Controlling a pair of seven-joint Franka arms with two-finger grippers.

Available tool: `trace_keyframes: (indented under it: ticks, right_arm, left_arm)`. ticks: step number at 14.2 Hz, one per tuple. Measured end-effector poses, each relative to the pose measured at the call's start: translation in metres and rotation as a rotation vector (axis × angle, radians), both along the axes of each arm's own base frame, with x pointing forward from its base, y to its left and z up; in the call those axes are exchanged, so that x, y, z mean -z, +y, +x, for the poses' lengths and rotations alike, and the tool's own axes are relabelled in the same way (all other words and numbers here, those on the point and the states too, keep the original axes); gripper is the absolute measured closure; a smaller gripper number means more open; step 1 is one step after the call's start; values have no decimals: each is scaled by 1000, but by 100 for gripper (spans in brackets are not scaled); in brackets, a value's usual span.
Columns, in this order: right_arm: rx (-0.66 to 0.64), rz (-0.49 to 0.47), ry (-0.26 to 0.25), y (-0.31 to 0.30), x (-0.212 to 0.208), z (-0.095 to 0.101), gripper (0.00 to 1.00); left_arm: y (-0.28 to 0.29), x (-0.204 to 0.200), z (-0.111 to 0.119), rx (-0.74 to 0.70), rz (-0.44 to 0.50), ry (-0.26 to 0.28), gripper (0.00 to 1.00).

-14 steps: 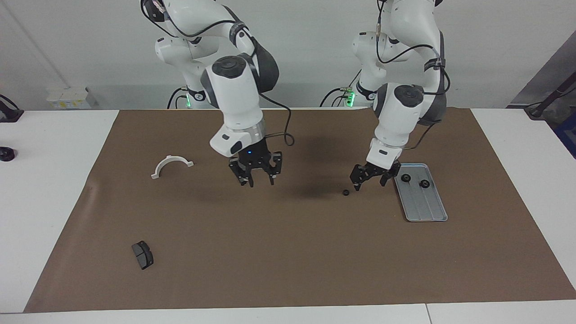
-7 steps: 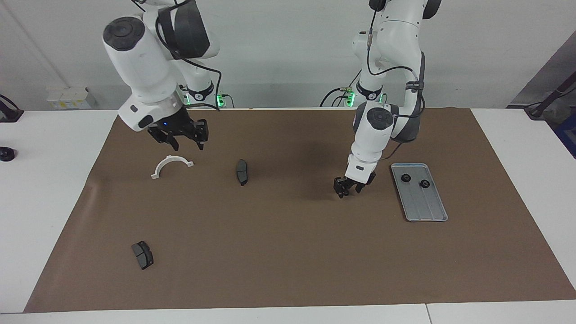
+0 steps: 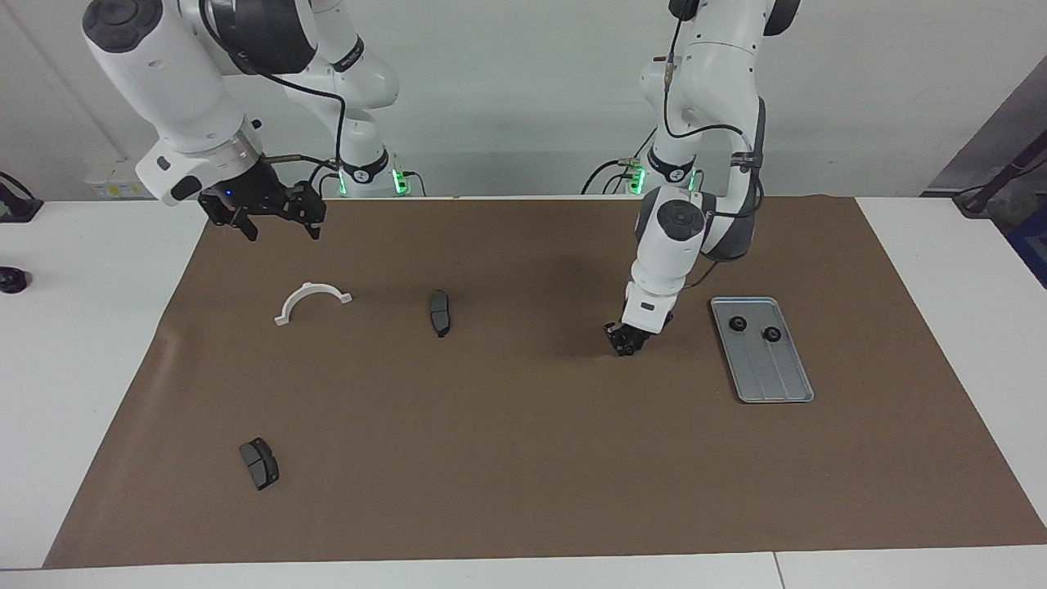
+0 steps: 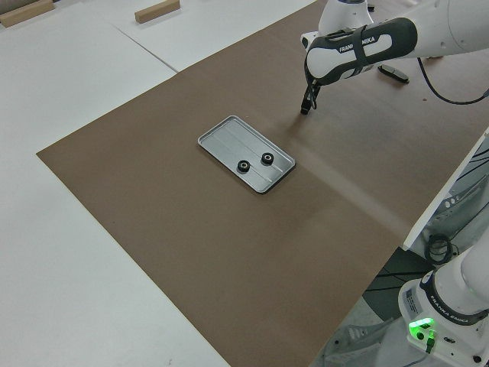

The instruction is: Pick bearing gear from pile to tray

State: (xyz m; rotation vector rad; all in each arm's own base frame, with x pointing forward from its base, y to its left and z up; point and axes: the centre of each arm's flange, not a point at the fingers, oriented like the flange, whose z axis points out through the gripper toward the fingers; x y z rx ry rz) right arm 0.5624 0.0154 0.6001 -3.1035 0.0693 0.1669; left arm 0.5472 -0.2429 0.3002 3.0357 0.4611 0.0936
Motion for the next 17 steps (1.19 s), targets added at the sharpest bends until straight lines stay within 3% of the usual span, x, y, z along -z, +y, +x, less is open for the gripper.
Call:
trace_keyframes:
  ticks: [3, 6, 8, 11, 14, 17]
  right_arm:
    - [-2, 5, -26, -36, -8, -2, 0]
    - [31, -1, -86, -74, -8, 2, 0]
    - [64, -9, -130, -95, 1, 3, 0]
    - [80, -13, -165, -103, 18, -2, 0]
    - [55, -12, -189, -89, 11, -3, 0]
    - [42, -12, -223, -82, -10, -6, 0]
  left_arm:
    - [1, 4, -3, -3, 4, 9, 63]
    - [2, 4, -4, -4, 4, 9, 67]
    - [2, 3, -4, -5, 4, 7, 76]
    - [7, -2, 1, -10, 3, -4, 76]
    - [45, -44, 29, 11, -1, -58, 76]
    - [138, -96, 61, 80, 25, -104, 76]
